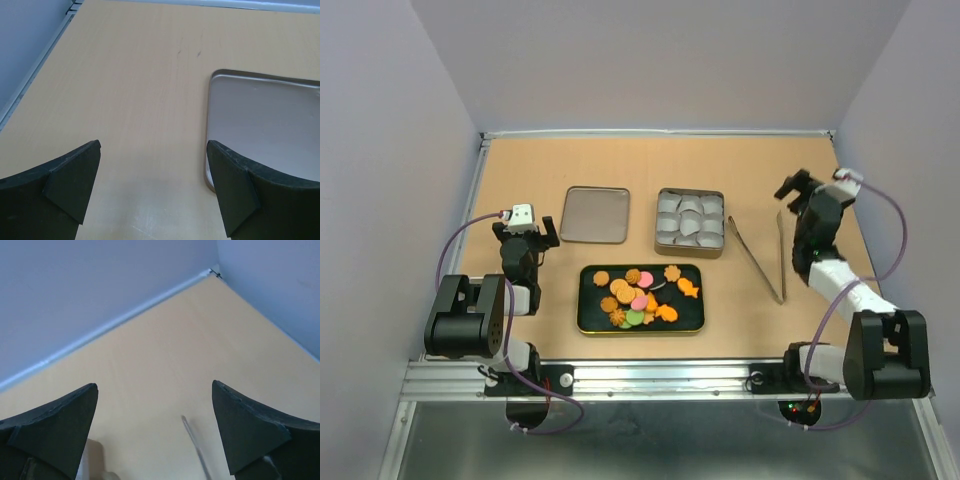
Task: Pack the cookies
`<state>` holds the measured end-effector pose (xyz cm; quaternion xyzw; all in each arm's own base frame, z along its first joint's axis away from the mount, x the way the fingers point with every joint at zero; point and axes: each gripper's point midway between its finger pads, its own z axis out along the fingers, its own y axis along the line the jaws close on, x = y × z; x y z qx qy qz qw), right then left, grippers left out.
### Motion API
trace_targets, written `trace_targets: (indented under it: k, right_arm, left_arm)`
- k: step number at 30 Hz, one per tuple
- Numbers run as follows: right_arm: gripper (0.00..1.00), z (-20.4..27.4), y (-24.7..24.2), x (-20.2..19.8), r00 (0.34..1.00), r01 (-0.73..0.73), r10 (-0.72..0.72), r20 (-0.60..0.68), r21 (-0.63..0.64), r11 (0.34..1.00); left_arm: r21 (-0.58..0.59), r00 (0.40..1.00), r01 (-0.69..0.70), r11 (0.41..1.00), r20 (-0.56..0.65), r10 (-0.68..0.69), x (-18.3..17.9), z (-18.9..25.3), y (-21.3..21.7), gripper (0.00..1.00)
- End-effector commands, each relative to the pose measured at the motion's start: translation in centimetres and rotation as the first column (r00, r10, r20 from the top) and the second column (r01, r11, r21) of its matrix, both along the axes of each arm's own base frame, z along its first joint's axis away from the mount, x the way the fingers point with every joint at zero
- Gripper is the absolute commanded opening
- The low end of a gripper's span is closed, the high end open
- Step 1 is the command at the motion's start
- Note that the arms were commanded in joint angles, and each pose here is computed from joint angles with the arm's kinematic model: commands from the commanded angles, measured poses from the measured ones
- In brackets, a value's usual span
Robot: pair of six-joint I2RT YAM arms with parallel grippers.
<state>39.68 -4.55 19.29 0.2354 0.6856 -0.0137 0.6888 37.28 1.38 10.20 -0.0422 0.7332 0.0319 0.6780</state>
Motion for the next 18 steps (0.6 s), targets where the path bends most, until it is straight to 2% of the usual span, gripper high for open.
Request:
trace_targets:
  k: [1,3,5,6,7,9,10,12,13,16,18]
  right_arm:
    - [1.0,6.3,2.7,0.3,0.99,-0.076,0.092,-0.111,0.139,0.987]
    - [1.0,8.3,4.1,-0.7,0.978,-0.169,0.183,-0.096,0.132,0.977]
    - [1.0,8.2,5.6,-2.2,0.965,-0.22,0.244,-0.099,0.21,0.953]
    - [1.0,7.0,5.9,-3.0,0.952,-0.225,0.264,-0.155,0.232,0.946]
    - [1.0,7.8,6.6,-3.4,0.94,-0.249,0.297,-0.17,0.254,0.935]
    - [1.0,5.8,7.0,-4.5,0.908,-0.214,0.309,-0.284,0.321,0.923]
    - [1.0,3.7,7.3,-6.4,0.855,-0.184,0.325,-0.403,0.351,0.918]
    - [1.0,2.8,6.9,-7.9,0.801,-0.127,0.307,-0.514,0.354,0.926]
    - [1.0,0.4,6.5,-10.1,0.717,-0.06,0.286,-0.635,0.353,0.934]
    - [1.0,-2.6,5.3,-13.1,0.58,0.014,0.227,-0.782,0.288,0.957]
    - [1.0,-4.1,4.8,-14.4,0.518,0.035,0.206,-0.83,0.261,0.965]
  left_arm:
    - [0.011,0.962,0.0,1.0,0.274,-0.003,1.1,7.4,-0.1,0.99]
    - [0.011,0.962,0.0,1.0,0.274,-0.003,1.1,7.4,-0.1,0.99]
    - [0.011,0.962,0.0,1.0,0.274,-0.003,1.1,7.4,-0.1,0.99]
    - [0.011,0.962,0.002,1.0,0.274,-0.005,1.1,7.4,-0.1,0.99]
    - [0.011,0.962,0.0,1.0,0.274,-0.003,1.1,7.4,-0.1,0.99]
    - [0.011,0.962,0.0,1.0,0.274,-0.003,1.1,7.4,-0.1,0.99]
    - [0.012,0.962,0.0,1.0,0.274,-0.003,1.1,7.4,-0.1,0.99]
    - [0.011,0.962,0.0,1.0,0.274,-0.003,1.1,7.4,-0.1,0.99]
    - [0.011,0.962,0.0,1.0,0.274,-0.003,1.1,7.4,-0.1,0.99]
    - [0.011,0.962,0.0,1.0,0.274,-0.003,1.1,7.4,-0.1,0.99]
    - [0.01,0.962,0.001,1.0,0.274,-0.003,1.1,7.4,-0.1,0.99]
